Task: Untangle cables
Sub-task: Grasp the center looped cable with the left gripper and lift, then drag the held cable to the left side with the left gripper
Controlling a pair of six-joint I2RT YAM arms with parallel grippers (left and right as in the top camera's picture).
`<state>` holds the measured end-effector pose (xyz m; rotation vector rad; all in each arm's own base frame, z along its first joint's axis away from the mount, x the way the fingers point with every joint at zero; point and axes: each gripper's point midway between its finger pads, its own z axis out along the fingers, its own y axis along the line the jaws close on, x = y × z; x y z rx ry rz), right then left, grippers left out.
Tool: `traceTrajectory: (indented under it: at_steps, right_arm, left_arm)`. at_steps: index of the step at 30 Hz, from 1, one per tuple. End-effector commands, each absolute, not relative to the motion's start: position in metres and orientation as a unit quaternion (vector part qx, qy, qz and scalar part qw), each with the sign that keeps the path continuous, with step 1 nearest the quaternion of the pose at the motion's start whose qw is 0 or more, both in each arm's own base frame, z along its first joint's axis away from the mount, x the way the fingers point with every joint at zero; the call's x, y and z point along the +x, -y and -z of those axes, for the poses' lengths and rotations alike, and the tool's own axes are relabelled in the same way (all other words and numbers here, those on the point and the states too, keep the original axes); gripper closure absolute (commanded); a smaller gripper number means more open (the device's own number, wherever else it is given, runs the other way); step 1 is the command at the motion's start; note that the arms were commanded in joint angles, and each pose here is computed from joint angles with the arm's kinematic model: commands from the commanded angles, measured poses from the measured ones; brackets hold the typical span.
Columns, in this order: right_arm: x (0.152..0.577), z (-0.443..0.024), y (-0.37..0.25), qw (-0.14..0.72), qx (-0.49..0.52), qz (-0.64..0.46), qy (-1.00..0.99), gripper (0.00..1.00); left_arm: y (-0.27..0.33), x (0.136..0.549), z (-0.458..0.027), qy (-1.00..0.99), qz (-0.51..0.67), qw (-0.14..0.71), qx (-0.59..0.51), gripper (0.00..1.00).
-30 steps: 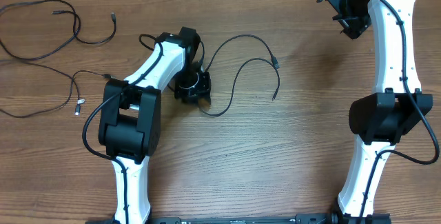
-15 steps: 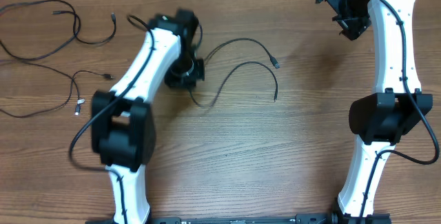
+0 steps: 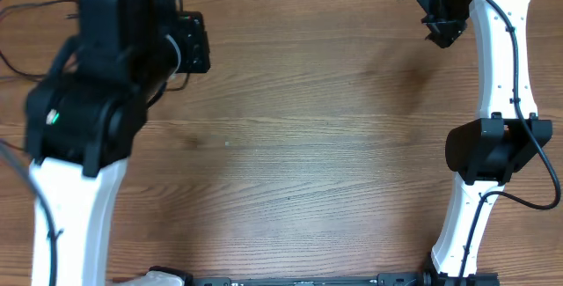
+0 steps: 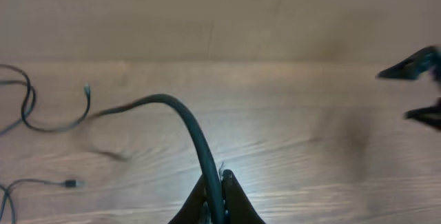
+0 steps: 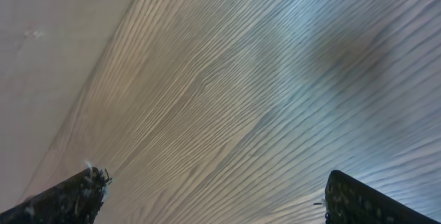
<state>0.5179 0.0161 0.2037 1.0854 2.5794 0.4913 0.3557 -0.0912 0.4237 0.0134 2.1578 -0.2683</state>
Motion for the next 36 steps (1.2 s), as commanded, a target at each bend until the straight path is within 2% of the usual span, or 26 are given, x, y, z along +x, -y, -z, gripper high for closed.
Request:
traceTrajectory:
  at_steps: [1, 4, 10, 12, 14, 16, 22, 29, 36]
  right_arm:
    - [0.521, -0.204, -0.022, 0.146, 0.371, -0.189, -0.897, 0.00]
    - [0.521, -0.204, -0.022, 0.147, 0.371, -0.189, -0.897, 0.00]
    - [0.520, -0.204, -0.022, 0.145, 0.371, -0.189, -0.897, 0.00]
    - [0.520, -0.204, -0.022, 0.145, 0.371, -0.189, -0.897, 0.00]
    - [0.520, -0.204, -0.022, 0.145, 0.371, -0.189, -0.897, 0.00]
    - [0.520, -0.204, -0.022, 0.145, 0.371, -0.189, -0.897, 0.00]
    - [0.521, -0.204, -0.022, 0.147, 0.371, -0.190, -0.897, 0.00]
    - [0.521, -0.204, -0.021, 0.148, 0.371, -0.188, -0.897, 0.00]
    - [0.524, -0.205, -0.021, 0.153, 0.370, -0.190, -0.896, 0.00]
  left_arm:
    - [0.089, 0.341, -0.440, -0.868, 0.138, 0.477, -0.021, 0.96]
    - [0.087, 0.340, -0.435, -0.872, 0.146, 0.464, -0.051, 0.96]
    - [0.065, 0.346, -0.428, -0.859, 0.182, 0.439, -0.189, 0.96]
    - [0.043, 0.343, -0.420, -0.849, 0.176, 0.422, -0.265, 0.96]
    - [0.010, 0.332, -0.400, -0.820, 0.157, 0.382, -0.397, 0.96]
    - [-0.016, 0.321, -0.381, -0.805, 0.130, 0.347, -0.464, 0.95]
    - [-0.063, 0.303, -0.341, -0.781, 0.073, 0.278, -0.555, 0.96]
    - [-0.110, 0.274, -0.272, -0.719, 0.021, 0.181, -0.671, 0.96]
    - [-0.163, 0.242, -0.228, -0.650, -0.001, 0.137, -0.748, 0.96]
